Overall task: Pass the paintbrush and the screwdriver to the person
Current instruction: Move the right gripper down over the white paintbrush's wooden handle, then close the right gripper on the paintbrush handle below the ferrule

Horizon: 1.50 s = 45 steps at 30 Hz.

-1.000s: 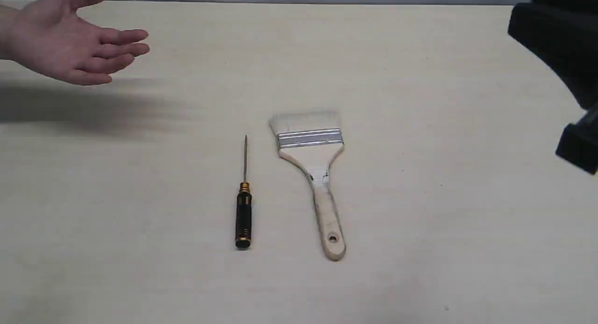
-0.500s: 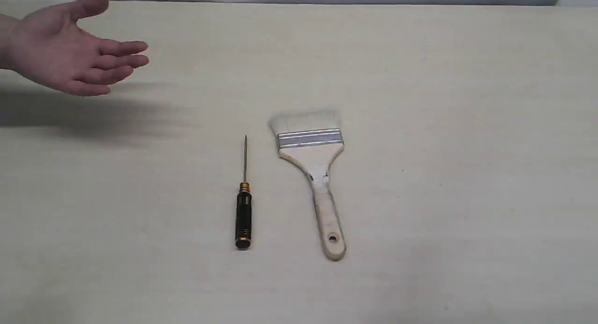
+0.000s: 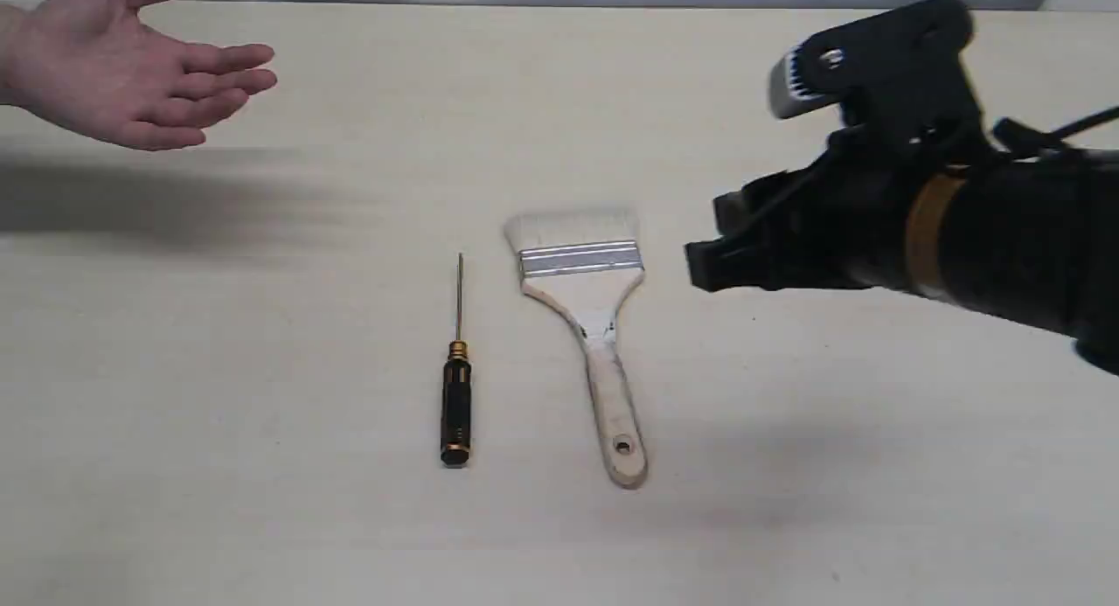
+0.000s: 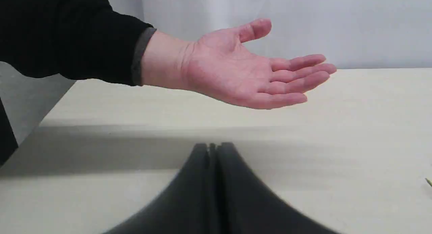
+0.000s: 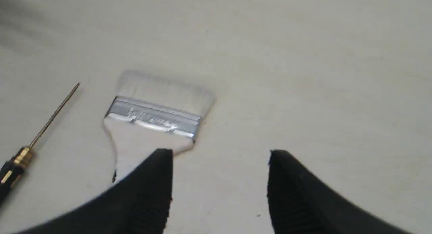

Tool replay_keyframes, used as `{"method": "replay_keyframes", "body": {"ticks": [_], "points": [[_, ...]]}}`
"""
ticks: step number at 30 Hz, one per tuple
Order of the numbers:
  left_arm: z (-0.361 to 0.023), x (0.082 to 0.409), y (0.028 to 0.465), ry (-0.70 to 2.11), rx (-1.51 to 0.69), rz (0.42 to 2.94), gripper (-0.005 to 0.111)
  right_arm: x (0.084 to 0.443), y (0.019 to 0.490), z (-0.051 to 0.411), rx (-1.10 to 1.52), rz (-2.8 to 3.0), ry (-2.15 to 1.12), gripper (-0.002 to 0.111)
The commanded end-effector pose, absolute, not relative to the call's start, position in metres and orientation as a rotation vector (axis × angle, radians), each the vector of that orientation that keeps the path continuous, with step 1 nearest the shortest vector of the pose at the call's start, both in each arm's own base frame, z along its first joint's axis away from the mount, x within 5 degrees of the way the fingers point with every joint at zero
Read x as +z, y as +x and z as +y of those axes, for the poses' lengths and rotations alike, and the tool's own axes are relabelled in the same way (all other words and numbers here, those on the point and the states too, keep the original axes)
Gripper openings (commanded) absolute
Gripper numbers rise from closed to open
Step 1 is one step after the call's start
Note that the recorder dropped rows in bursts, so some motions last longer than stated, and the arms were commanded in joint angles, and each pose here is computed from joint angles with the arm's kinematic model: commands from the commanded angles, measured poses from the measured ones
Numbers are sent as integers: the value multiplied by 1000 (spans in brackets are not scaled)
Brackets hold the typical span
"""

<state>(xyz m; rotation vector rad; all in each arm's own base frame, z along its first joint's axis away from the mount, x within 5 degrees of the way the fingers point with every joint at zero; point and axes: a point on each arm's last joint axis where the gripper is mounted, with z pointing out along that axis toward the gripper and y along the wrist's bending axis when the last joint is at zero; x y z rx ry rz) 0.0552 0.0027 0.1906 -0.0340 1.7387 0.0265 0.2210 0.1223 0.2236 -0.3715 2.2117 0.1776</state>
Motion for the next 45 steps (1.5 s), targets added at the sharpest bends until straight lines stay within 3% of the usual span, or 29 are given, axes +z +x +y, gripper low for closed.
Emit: {"method": "replay_keyframes", "body": {"ticks": [1, 7, 28, 31, 37, 45], "points": [[2, 191, 55, -30, 17, 1732, 0, 210, 233, 147, 215, 2282, -384, 48], [2, 191, 55, -30, 17, 1732, 0, 197, 254, 181, 188, 2374, -416, 48], [2, 191, 55, -31, 15, 1732, 0, 145, 294, 227, 119, 2764, -485, 48], [2, 191, 55, -31, 15, 1733, 0, 133, 299, 231, 94, 2795, -489, 48], [2, 191, 55, -31, 15, 1733, 0, 111, 302, 232, 33, 2864, -501, 61], [2, 191, 55, -31, 15, 1733, 0, 94, 301, 231, -5, 2909, -506, 58]]}}
